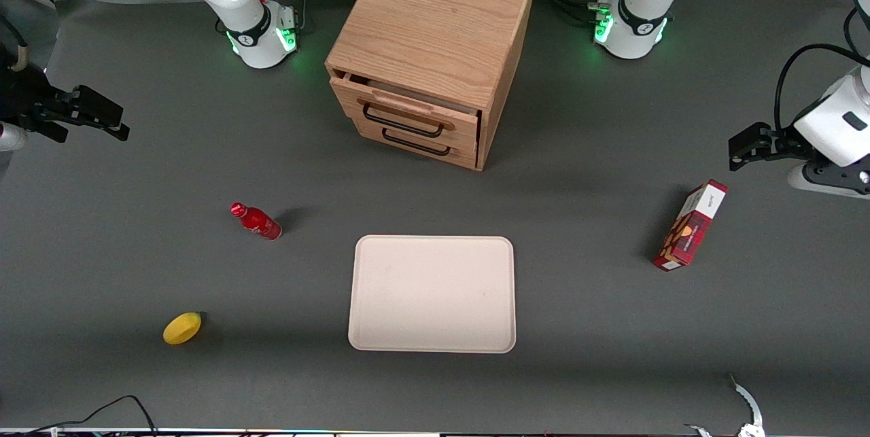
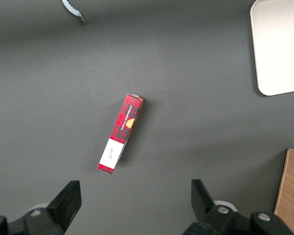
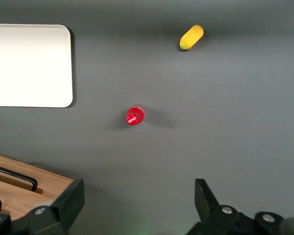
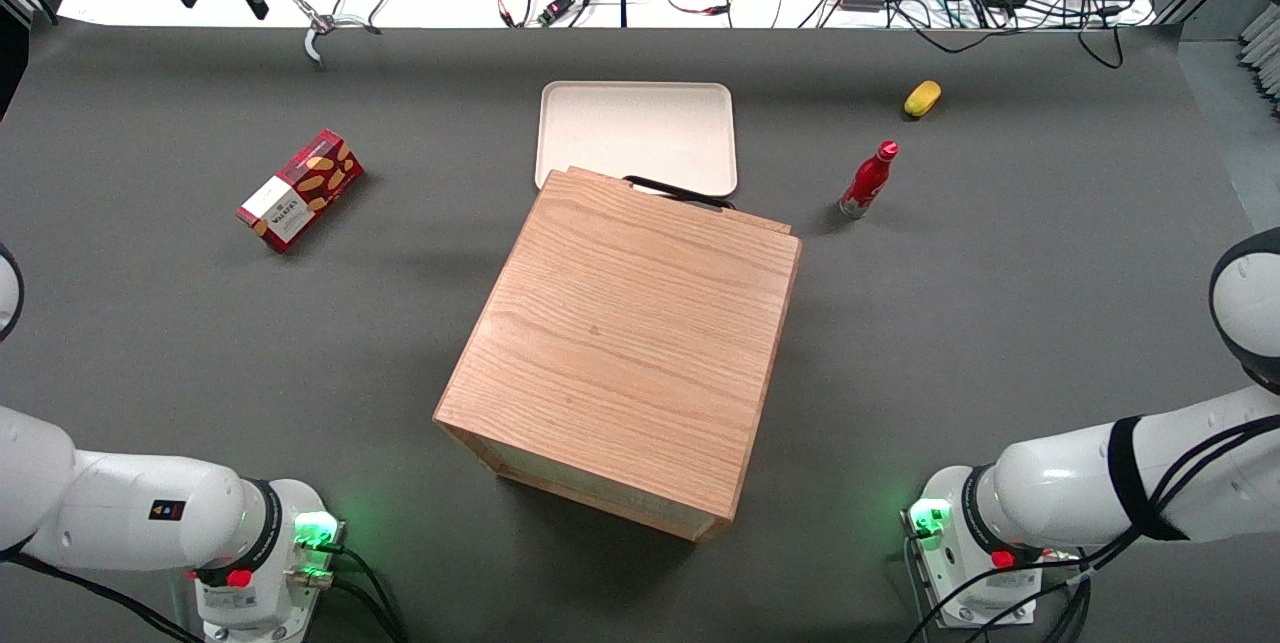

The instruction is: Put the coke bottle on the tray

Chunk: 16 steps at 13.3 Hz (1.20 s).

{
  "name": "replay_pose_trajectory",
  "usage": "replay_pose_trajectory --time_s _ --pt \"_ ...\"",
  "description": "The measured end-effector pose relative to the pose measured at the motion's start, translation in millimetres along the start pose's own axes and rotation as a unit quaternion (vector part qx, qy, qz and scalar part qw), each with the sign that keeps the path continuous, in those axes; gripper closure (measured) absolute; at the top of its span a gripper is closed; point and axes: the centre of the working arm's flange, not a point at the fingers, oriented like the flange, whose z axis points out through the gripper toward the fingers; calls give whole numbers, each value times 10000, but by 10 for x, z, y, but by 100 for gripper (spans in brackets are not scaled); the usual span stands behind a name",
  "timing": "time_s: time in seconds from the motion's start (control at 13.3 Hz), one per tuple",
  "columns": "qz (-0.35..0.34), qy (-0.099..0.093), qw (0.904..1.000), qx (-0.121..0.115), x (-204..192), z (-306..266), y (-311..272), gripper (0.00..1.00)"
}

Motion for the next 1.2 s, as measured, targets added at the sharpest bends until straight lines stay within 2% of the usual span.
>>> replay_pose_trajectory --time_s 0.38,0.75,1.2 --pt "2 -17 10000 3 28 29 2 0" --pt "13 -289 9996 81 264 420 5 0" --pt "69 -214 9993 306 444 1133 -53 0"
